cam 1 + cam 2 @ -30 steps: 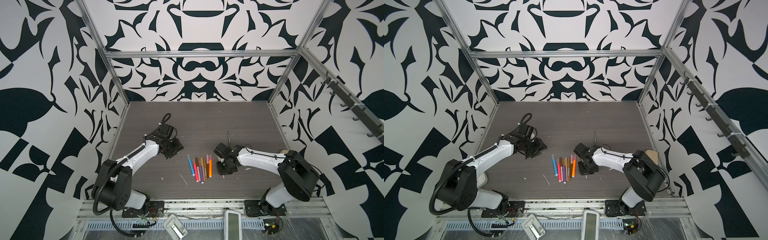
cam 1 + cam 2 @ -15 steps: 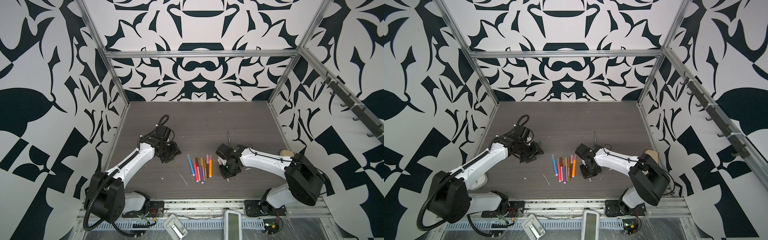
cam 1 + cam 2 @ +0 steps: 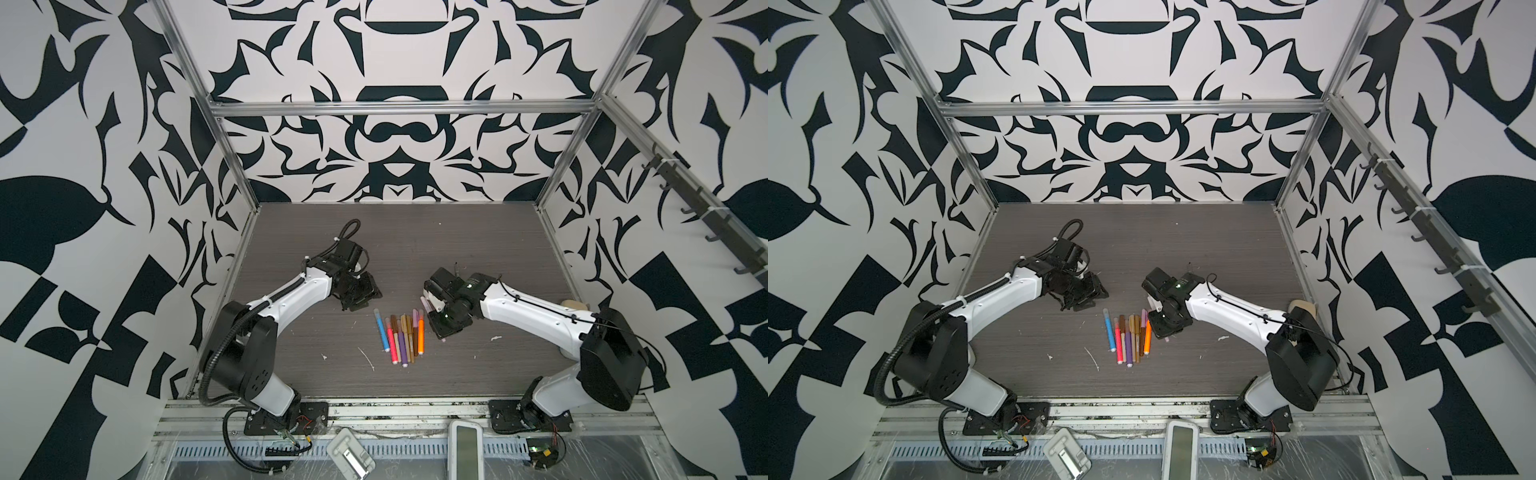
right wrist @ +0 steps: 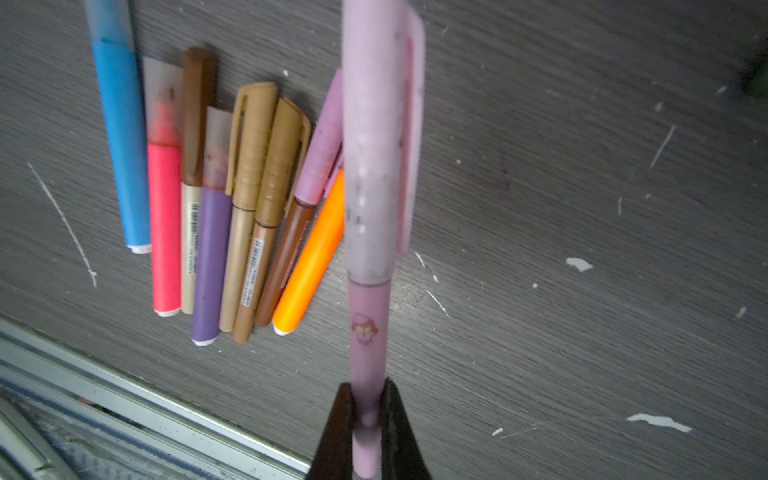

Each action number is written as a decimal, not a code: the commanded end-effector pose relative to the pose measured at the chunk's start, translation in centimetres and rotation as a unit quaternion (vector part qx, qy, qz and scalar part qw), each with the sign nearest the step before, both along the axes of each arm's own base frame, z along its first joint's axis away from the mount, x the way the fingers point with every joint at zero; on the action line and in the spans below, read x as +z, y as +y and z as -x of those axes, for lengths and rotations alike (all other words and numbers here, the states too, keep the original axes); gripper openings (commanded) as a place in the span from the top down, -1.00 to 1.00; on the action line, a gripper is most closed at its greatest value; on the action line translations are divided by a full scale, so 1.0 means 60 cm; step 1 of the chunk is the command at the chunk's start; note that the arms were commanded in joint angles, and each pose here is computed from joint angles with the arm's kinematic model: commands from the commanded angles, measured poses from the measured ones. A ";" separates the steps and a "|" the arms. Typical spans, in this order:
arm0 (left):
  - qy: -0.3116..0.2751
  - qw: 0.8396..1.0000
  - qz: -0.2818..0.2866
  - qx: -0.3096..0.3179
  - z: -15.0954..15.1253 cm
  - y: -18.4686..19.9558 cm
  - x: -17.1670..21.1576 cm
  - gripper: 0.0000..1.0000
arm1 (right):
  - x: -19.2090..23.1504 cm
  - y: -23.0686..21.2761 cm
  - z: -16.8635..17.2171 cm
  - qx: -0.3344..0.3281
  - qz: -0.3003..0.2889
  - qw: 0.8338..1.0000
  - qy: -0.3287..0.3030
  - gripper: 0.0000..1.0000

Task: Open the pen caps
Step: 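Lift the light pink pen with the right gripper toward the left gripper, then grasp the pink pen cap with the left gripper, then pull the cap off with the left gripper while the right gripper holds the pen, then lower the pink cap beside the green cap and open the left gripper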

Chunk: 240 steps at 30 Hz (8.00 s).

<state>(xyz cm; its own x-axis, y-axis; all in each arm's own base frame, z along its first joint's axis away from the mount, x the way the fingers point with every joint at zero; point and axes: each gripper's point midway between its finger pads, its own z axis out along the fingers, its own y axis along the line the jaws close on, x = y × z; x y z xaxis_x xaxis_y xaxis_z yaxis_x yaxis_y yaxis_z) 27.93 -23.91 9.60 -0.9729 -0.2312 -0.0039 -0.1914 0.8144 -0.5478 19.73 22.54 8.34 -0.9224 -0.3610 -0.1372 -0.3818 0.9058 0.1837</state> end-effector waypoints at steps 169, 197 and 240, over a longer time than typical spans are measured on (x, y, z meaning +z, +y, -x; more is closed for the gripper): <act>0.055 0.972 -0.221 -0.055 -0.127 0.257 -0.090 1.00 | 0.087 -0.163 -0.077 -0.231 -0.093 0.968 -0.018 1.00; 0.072 0.972 -0.212 -0.076 -0.129 0.159 -0.130 0.85 | 0.085 -0.158 -0.082 -0.216 -0.099 0.971 -0.016 1.00; 0.139 0.965 -0.221 -0.031 -0.068 0.183 -0.163 1.00 | 0.078 -0.158 -0.082 -0.211 -0.105 0.972 -0.013 1.00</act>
